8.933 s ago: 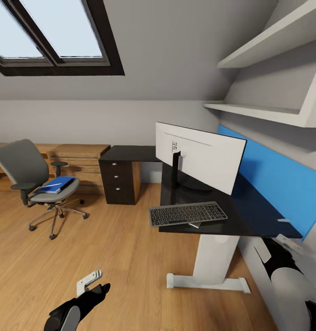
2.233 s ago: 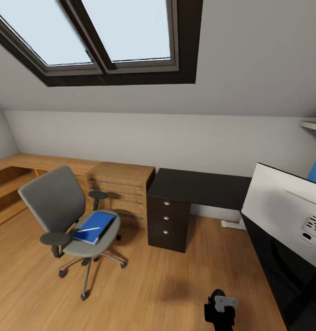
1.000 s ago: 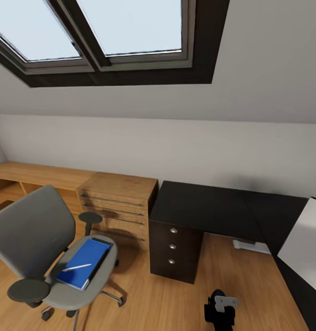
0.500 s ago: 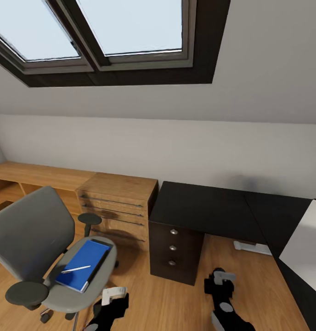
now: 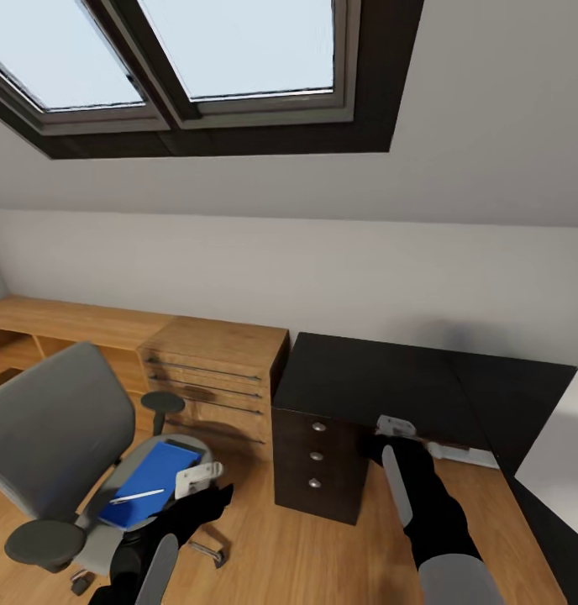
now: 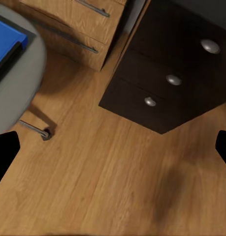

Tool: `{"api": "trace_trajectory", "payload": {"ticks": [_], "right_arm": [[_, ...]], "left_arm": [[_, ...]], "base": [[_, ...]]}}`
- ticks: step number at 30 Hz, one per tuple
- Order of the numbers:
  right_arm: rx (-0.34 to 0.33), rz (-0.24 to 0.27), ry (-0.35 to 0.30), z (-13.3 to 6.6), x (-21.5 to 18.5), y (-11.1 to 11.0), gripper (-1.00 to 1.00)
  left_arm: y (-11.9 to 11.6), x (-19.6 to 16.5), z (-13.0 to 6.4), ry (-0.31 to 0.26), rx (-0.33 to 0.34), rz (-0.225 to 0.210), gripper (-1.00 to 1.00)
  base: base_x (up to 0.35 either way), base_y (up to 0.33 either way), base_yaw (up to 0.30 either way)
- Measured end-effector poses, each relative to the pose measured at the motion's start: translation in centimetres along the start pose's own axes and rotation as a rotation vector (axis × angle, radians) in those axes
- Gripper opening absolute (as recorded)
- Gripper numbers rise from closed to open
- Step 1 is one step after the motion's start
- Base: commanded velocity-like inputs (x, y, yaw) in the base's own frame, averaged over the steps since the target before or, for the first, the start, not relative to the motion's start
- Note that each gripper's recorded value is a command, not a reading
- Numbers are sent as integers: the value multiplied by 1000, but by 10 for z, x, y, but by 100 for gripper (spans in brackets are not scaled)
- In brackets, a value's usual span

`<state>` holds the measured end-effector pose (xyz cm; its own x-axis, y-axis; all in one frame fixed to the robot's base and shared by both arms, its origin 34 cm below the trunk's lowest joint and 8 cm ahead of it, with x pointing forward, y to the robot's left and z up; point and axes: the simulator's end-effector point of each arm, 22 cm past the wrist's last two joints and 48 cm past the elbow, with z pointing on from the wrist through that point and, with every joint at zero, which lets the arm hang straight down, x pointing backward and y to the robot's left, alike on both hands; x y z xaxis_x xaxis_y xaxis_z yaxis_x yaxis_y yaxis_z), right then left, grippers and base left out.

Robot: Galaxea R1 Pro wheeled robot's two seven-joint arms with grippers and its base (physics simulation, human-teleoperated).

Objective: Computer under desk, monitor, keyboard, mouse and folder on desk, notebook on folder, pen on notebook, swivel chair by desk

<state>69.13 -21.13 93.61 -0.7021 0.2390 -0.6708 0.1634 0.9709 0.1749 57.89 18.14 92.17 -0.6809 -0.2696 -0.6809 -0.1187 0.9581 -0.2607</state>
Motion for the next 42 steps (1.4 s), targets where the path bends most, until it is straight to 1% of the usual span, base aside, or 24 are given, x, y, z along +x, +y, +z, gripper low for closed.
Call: {"api": "trace_trajectory", "payload": {"ticks": [5, 10, 18, 23, 28, 30, 31, 32, 33, 34, 37, 40, 41, 42], "right_arm": [[2, -3, -10, -1, -3, 0, -100], [2, -3, -10, 0, -3, -1, -100], [0, -2, -2, 1, 0, 0, -100], [0, -4, 5, 3, 4, 0, -100], [0, -7, 9, 4, 6, -1, -100], [-5, -18, -9, 8, 6, -1, -100], [-19, -36, -12, 11, 9, 3, -100], [-34, -57, -5, 16, 16, 8, -100], [-39, -67, 2, 18, 21, 10, -100], [-48, -85, 27, 25, 36, 13, -100], [-54, -101, 47, 35, 50, 16, -100], [-55, -115, 43, 46, 42, 19, -100], [-46, -123, 41, 53, 34, 14, -100], [-22, -143, 42, 70, 12, -1, -100]], "left_arm": [[3, 8, 3, 18, -8, 0, 100], [6, 12, 6, 29, -15, 0, 100], [5, 13, 6, 31, -16, 1, 100], [4, 14, 6, 33, -15, 1, 100], [3, 15, 7, 36, -12, 1, 100], [2, 15, 7, 35, -10, -1, 100], [2, 15, 7, 35, -9, -2, 100], [1, 15, 7, 35, -8, -3, 100], [1, 15, 7, 34, -7, -3, 100], [1, 15, 7, 34, -6, -4, 100], [1, 14, 7, 34, -6, -5, 100], [0, 14, 7, 32, -5, -5, 100], [0, 13, 7, 31, -4, -5, 100], [-1, 10, 6, 24, -2, -6, 100]], "base": [[270, -63, 139], [51, -24, 247], [24, -2, 260], [274, 0, 226], [315, 0, 58], [296, 0, 6], [243, 0, 3], [226, 0, 3], [192, 0, 1], [167, 0, 1], [89, 0, 0], [26, 0, 0], [4, 0, 0], [3, 0, 0]]}}
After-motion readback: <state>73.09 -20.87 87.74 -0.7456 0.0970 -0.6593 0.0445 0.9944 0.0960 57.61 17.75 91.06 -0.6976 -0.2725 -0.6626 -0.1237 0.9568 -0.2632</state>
